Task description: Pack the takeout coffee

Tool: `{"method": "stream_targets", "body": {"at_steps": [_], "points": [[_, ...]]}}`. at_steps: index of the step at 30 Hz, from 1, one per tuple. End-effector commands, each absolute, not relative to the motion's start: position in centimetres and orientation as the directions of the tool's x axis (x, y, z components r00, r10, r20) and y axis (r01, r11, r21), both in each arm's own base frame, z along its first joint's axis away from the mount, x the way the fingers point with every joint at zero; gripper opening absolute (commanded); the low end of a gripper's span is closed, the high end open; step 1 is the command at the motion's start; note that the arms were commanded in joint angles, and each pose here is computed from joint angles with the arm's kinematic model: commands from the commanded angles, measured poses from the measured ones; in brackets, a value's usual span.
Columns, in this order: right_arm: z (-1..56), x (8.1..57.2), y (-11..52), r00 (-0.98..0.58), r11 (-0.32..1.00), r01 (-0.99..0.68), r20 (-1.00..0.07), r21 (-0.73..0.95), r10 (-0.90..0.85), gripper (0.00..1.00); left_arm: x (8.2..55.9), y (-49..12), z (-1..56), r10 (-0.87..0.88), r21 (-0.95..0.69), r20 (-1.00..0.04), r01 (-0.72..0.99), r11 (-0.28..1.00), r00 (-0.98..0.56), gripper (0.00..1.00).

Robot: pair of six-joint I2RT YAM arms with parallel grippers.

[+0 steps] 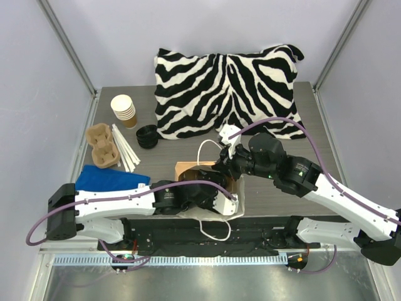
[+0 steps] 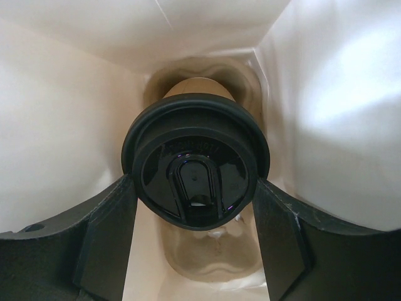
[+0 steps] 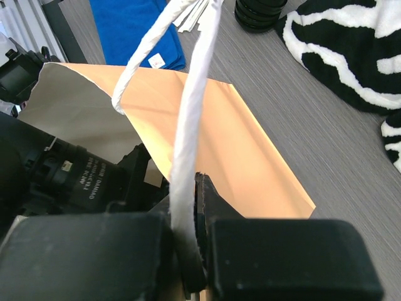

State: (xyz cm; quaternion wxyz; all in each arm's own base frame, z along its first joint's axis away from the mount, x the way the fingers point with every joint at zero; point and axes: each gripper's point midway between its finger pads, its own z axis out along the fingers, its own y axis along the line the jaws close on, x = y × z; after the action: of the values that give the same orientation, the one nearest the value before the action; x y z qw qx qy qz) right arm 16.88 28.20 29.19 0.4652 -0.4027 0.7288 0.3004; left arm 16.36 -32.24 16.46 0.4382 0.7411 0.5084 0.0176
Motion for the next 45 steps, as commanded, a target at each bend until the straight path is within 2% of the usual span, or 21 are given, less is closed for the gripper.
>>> {"method": "stream_targets", "body": {"at_steps": [1,17,28,45], "points": [[32.1,16.8,29.0,-0.196,0.475,-0.877,-0.956,0.071,-0.219,0.01,17.3,-32.2,16.9,0.787,0.653,-0.436,0.756,-0.057,0.436,0.00],[31.3,16.7,29.3,-0.241,0.480,-0.870,-0.946,0.111,-0.218,0.01,17.1,-32.2,14.9,0.857,0.562,-0.338,0.814,-0.148,0.389,0.00],[30.7,16.7,29.5,-0.286,0.485,-0.861,-0.935,0.154,-0.210,0.01,17.4,-32.0,12.0,0.877,0.449,-0.318,0.872,-0.197,0.362,0.02],[30.3,16.7,29.9,-0.304,0.471,-0.865,-0.929,0.176,-0.209,0.01,16.8,-33.4,6.7,0.891,0.312,-0.295,0.916,-0.251,0.345,0.00]]}}
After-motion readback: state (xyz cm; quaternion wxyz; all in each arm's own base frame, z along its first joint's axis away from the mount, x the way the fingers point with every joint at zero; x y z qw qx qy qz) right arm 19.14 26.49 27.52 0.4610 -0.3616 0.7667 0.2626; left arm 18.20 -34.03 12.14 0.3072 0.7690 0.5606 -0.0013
